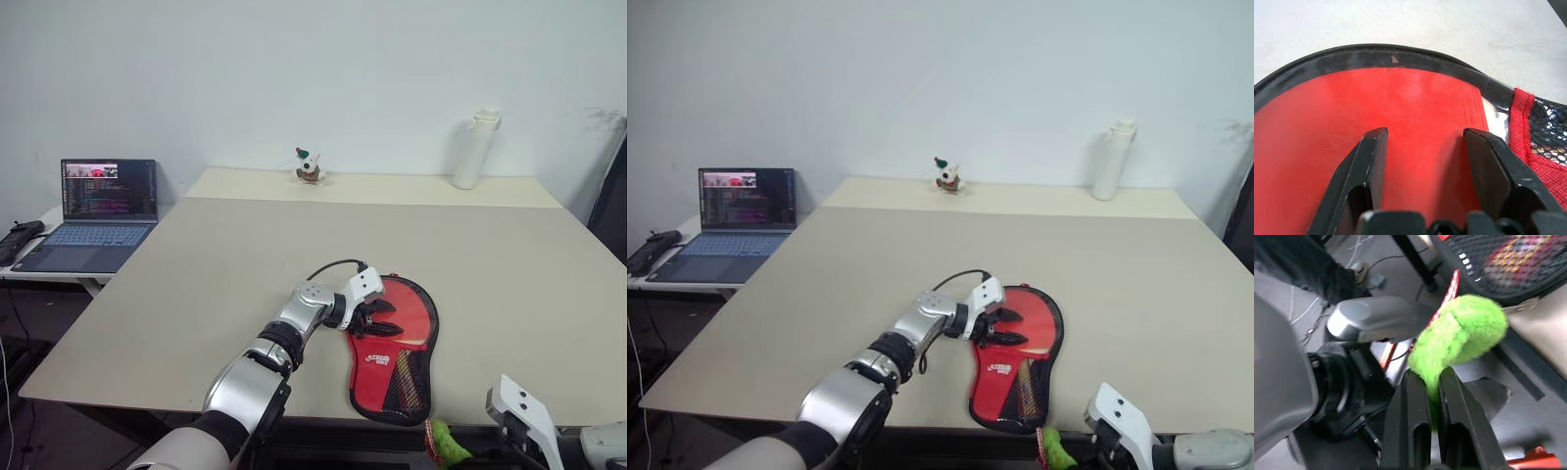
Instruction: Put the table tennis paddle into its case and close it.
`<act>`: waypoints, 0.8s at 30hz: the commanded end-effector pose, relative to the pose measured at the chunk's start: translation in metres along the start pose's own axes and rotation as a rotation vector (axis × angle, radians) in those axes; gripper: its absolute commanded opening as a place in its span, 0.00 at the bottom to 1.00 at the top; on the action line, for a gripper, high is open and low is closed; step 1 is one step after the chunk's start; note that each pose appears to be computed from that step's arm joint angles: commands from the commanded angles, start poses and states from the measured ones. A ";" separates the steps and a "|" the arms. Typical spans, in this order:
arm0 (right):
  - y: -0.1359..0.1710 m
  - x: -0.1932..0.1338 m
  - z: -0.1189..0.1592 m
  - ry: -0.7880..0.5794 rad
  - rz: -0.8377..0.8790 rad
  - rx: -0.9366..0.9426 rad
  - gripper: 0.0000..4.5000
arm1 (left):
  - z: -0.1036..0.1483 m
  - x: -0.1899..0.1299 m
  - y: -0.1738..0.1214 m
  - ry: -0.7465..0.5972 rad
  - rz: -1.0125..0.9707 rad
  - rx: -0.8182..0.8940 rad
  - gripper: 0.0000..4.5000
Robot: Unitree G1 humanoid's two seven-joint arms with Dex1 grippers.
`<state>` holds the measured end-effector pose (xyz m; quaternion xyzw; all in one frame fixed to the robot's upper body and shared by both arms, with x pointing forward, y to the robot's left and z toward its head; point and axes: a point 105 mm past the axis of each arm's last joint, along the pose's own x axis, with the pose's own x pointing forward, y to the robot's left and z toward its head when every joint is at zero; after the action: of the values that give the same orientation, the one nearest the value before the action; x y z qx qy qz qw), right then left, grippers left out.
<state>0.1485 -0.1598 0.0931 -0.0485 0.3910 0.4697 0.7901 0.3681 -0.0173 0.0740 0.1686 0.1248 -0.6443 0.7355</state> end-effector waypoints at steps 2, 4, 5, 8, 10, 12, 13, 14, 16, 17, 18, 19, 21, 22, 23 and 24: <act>0.001 -0.007 0.006 -0.011 0.025 -0.034 0.26 | -0.031 0.002 -0.010 0.094 -0.021 -0.075 0.59; -0.002 -0.012 0.015 -0.053 0.034 -0.041 0.42 | -0.031 0.002 -0.010 0.092 -0.021 -0.074 0.59; -0.003 -0.014 0.018 -0.069 0.038 -0.041 0.50 | -0.031 0.002 -0.010 0.091 -0.021 -0.074 0.59; -0.023 -0.025 0.036 -0.161 -0.020 -0.024 0.72 | -0.027 -0.002 -0.008 0.079 -0.021 -0.047 0.59; -0.045 -0.032 0.050 -0.235 -0.120 -0.046 0.72 | -0.020 -0.008 -0.004 0.047 -0.020 -0.027 0.59; -0.059 -0.035 0.062 -0.296 -0.183 -0.090 0.72 | -0.014 -0.016 0.000 0.011 -0.011 -0.012 0.59; -0.065 -0.037 0.068 -0.327 -0.212 -0.112 0.72 | -0.011 -0.021 0.002 -0.007 -0.008 -0.001 0.59; -0.068 -0.037 0.074 -0.360 -0.224 -0.135 0.72 | -0.008 -0.028 0.004 -0.030 0.000 0.007 0.59; -0.073 -0.037 0.088 -0.440 -0.227 -0.176 0.72 | -0.004 -0.041 0.008 -0.071 0.015 0.017 0.59; -0.078 -0.038 0.095 -0.468 -0.244 -0.206 0.72 | -0.002 -0.052 0.011 -0.099 0.045 0.021 0.59; -0.083 -0.038 0.100 -0.493 -0.246 -0.218 0.72 | 0.000 -0.065 0.014 -0.123 0.079 0.023 0.59; -0.090 -0.039 0.108 -0.520 -0.266 -0.250 0.72 | 0.000 -0.080 0.016 -0.148 0.120 0.020 0.59; -0.103 -0.039 0.118 -0.556 -0.266 -0.264 0.72 | -0.002 -0.110 0.018 -0.185 0.212 -0.015 0.59; -0.109 -0.041 0.125 -0.593 -0.275 -0.271 0.72 | -0.005 -0.123 0.018 -0.194 0.253 -0.030 0.59; -0.115 -0.041 0.129 -0.613 -0.278 -0.267 0.72 | -0.008 -0.134 0.015 -0.201 0.294 -0.048 0.59; -0.121 -0.041 0.131 -0.626 -0.279 -0.269 0.72 | -0.010 -0.142 0.011 -0.207 0.323 -0.064 0.59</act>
<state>0.3013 -0.1949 0.1695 -0.0506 0.0782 0.3963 0.9134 0.3617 0.1150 0.0984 0.1040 0.0794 -0.5380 0.8328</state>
